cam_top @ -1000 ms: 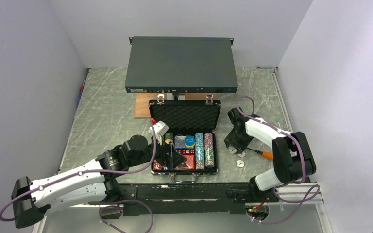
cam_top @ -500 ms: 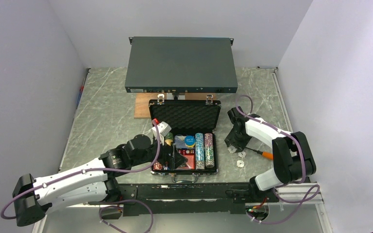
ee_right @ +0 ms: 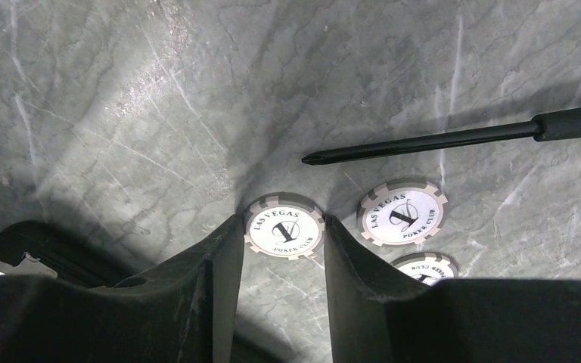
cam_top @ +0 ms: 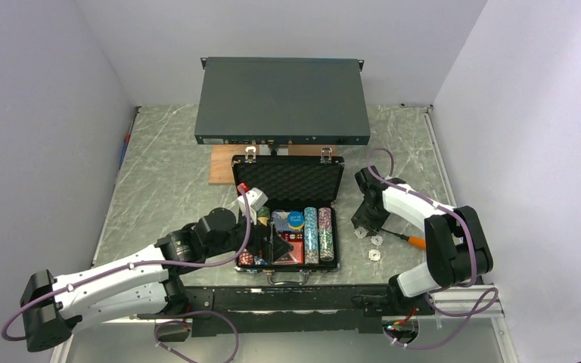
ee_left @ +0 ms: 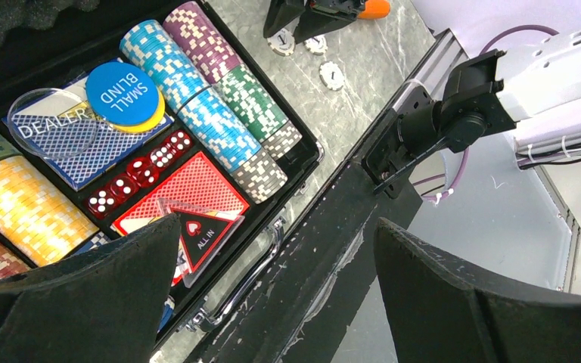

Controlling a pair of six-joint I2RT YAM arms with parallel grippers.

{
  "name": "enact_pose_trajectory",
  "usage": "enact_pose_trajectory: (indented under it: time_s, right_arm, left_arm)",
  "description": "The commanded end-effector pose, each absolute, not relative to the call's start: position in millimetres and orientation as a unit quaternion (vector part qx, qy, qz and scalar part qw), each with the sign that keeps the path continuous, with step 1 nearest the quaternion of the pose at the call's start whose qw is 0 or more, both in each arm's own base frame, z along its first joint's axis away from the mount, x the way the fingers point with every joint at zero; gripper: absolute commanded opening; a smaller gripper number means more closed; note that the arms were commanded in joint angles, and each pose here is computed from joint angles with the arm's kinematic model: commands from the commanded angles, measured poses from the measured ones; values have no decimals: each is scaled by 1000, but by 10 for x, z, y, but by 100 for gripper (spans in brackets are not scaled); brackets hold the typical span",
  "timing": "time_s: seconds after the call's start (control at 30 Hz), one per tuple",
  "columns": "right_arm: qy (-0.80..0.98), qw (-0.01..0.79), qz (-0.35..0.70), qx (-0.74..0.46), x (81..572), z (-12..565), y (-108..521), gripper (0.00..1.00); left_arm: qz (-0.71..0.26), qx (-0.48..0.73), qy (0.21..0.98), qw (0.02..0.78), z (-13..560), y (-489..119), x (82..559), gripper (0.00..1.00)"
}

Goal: Pack up texas hold em set

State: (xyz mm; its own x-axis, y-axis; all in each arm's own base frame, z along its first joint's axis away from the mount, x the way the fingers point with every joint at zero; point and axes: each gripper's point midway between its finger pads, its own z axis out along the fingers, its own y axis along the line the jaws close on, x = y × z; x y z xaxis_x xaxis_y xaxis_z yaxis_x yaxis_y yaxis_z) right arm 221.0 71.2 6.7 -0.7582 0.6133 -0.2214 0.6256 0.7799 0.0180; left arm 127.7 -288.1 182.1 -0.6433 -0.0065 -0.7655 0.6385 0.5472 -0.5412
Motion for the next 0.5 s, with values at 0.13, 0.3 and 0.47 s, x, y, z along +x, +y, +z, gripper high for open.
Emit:
enact_pose_trajectory:
  time_s: [0.13, 0.3, 0.47]
  right_arm:
    - [933, 124, -61, 331, 2182, -27, 560, 28]
    - [931, 133, -53, 335, 2229, 81, 573, 28]
    - [928, 135, -39, 344, 2227, 125, 605, 28]
  left_arm:
    - [-458, 188, 777, 389, 2070, -2997, 1354, 99]
    - [-474, 170, 773, 384, 2030, -3052, 1363, 99]
    - [-475, 166, 777, 378, 1950, -3092, 1380, 99]
